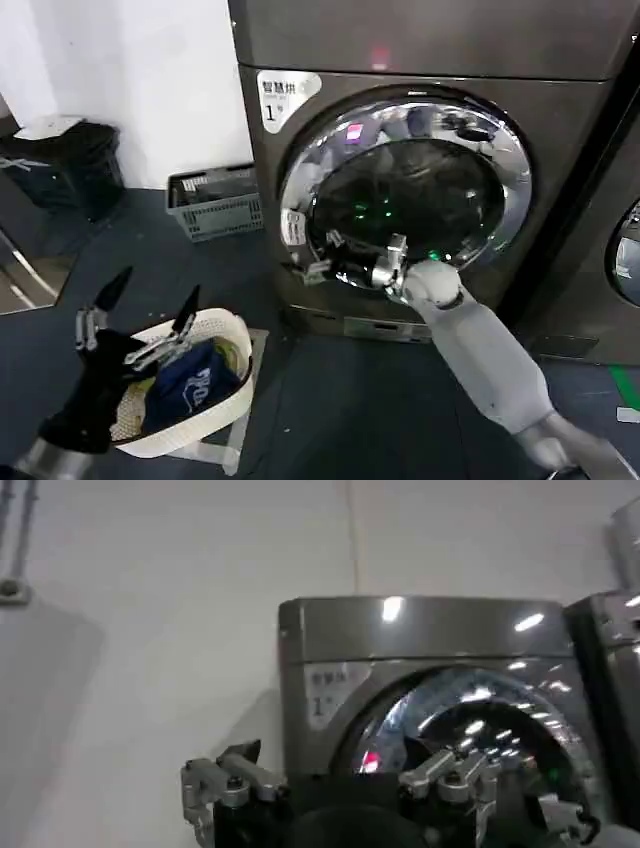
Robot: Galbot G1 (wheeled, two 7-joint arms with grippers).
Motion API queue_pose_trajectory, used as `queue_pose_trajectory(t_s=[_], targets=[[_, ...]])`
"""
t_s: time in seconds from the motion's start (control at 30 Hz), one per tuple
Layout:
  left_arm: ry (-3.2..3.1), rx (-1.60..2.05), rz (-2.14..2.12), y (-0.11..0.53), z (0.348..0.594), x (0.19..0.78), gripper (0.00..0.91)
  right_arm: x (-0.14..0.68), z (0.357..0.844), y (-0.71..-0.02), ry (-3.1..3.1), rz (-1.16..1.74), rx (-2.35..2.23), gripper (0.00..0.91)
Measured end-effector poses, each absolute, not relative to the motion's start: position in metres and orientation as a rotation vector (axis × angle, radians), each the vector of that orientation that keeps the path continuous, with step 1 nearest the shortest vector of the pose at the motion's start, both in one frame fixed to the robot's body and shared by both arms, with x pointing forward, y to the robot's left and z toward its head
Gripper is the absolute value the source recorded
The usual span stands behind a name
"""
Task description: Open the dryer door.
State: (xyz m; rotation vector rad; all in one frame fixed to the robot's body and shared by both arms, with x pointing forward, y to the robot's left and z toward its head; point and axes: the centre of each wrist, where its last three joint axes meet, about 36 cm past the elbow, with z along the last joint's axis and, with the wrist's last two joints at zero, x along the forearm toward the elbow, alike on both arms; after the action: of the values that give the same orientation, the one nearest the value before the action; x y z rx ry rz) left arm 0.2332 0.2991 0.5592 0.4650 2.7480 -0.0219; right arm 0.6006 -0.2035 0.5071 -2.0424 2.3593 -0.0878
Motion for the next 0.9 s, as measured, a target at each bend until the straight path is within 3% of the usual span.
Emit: queue_pose_trajectory(t_s=[0.27,0.9], targets=[[2.763,0.62,-0.134,0.33,0.539,0.267,0.907,0.58,0.514,-0.234,2.159,-0.138,-2.221,0.907],[2.787,1.106,-0.165,0.336,0.531,0.389,0.907,0.516,0.521,-0.358,2.046,-0.357,-2.318,0.907]])
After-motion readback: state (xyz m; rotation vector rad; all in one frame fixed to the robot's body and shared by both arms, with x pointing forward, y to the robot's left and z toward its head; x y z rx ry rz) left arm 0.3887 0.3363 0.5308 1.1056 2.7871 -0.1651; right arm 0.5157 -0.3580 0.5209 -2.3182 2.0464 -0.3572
